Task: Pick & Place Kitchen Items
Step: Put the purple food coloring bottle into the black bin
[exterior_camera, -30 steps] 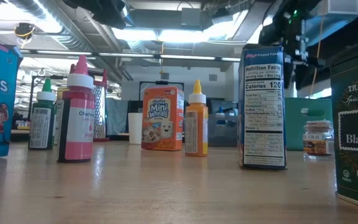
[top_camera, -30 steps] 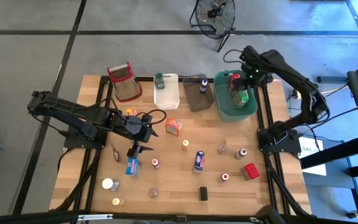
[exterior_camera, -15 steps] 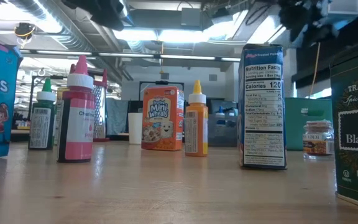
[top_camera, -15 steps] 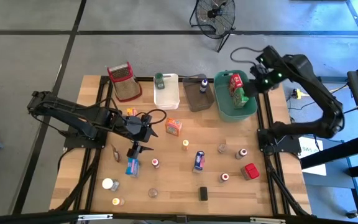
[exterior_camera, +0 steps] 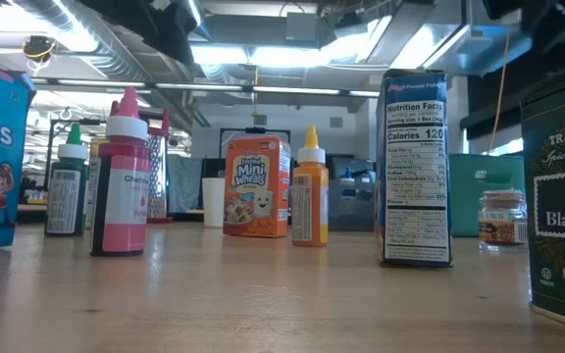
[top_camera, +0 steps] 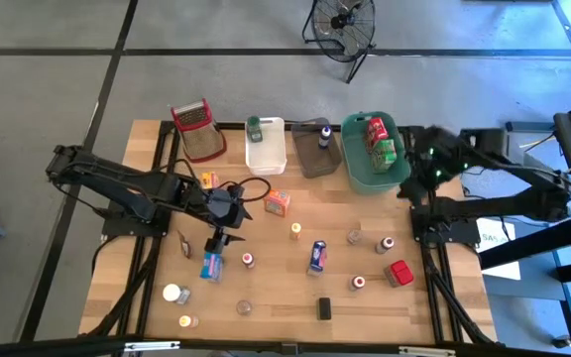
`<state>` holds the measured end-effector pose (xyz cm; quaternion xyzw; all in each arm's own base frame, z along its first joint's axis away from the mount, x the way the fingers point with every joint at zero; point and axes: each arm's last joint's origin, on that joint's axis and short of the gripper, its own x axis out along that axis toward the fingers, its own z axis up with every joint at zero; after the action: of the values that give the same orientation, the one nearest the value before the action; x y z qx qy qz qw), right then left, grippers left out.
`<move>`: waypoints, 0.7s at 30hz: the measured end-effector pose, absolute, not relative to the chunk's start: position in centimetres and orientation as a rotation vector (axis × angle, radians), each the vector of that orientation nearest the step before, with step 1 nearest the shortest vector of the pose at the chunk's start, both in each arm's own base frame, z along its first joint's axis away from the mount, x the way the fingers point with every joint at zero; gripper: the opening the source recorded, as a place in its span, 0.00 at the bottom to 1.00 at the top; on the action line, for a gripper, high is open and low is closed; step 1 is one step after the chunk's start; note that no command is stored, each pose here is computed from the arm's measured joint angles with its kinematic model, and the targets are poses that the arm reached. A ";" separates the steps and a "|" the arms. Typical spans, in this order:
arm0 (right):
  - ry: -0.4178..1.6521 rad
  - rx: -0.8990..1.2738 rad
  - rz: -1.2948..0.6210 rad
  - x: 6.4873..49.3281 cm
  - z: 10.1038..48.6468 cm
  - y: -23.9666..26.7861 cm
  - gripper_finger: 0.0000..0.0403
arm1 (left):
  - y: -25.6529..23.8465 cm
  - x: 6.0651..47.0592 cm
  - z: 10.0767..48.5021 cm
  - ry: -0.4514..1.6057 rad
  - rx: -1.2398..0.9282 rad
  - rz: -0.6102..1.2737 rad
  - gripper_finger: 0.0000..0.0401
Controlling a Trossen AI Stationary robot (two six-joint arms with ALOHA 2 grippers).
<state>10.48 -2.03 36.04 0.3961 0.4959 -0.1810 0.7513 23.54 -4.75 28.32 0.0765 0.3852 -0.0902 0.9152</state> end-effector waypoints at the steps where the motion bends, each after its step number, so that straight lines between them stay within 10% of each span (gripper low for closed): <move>1: 1.094 0.865 -0.396 10.5 35.5 -1.6 0.54 | -4.8 23.6 28.2 0.797 0.158 -0.186 0.68; 21: 1.308 0.432 -0.277 15.0 31.2 7.2 0.54 | -4.9 24.1 28.2 0.773 0.116 -0.168 0.68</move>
<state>15.05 7.19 31.22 0.1987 0.6014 -0.1276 0.7632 24.11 -4.86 28.20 0.0562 0.3764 -0.0818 0.9211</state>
